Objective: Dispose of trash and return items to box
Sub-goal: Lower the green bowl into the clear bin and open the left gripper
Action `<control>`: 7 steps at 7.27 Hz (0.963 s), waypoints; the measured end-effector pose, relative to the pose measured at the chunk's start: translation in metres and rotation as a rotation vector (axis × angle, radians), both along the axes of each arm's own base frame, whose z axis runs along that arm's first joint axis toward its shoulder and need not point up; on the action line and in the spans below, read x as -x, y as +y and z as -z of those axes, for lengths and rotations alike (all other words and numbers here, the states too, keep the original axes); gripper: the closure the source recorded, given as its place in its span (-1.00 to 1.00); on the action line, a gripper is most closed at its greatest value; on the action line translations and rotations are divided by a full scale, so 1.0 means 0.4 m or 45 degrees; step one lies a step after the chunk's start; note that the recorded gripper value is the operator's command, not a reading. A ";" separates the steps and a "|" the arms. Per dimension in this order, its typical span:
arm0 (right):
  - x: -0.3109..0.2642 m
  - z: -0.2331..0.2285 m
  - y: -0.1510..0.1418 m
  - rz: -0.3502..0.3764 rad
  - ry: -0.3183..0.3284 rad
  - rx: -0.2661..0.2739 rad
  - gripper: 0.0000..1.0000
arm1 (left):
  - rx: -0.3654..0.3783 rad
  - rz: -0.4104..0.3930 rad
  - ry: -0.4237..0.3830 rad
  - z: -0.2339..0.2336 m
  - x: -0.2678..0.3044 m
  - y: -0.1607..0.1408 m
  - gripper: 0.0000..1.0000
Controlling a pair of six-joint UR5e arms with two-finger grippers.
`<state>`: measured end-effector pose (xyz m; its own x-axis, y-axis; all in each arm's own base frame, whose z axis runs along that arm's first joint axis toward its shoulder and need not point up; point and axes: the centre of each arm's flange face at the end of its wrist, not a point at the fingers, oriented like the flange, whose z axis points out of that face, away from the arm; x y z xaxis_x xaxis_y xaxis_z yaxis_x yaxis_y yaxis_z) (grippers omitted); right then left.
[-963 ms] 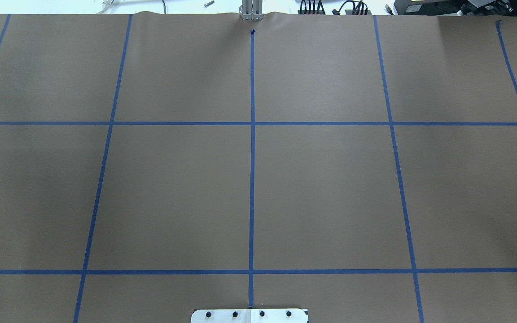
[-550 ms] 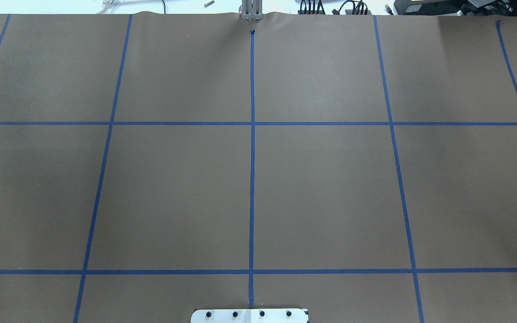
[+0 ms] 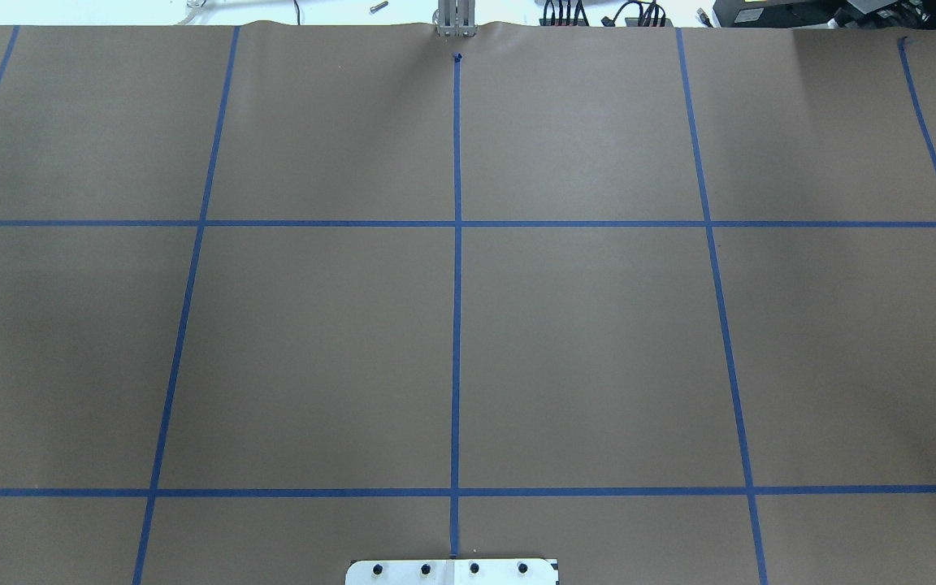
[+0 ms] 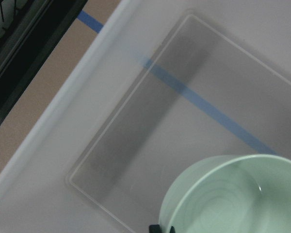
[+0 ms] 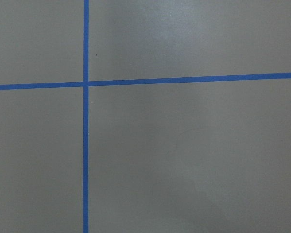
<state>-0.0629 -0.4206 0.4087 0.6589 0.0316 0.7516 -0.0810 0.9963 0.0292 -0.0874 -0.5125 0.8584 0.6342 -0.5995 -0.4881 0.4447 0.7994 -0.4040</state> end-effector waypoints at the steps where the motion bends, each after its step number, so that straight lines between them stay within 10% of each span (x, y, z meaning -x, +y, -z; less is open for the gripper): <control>1: 0.001 0.000 0.000 0.001 -0.001 0.000 -1.00 | -0.010 0.000 -0.009 0.001 0.001 0.000 -0.96; 7: -0.046 -0.028 0.021 -0.027 0.015 0.011 -1.00 | -0.339 0.149 -0.047 0.237 0.172 -0.049 -0.97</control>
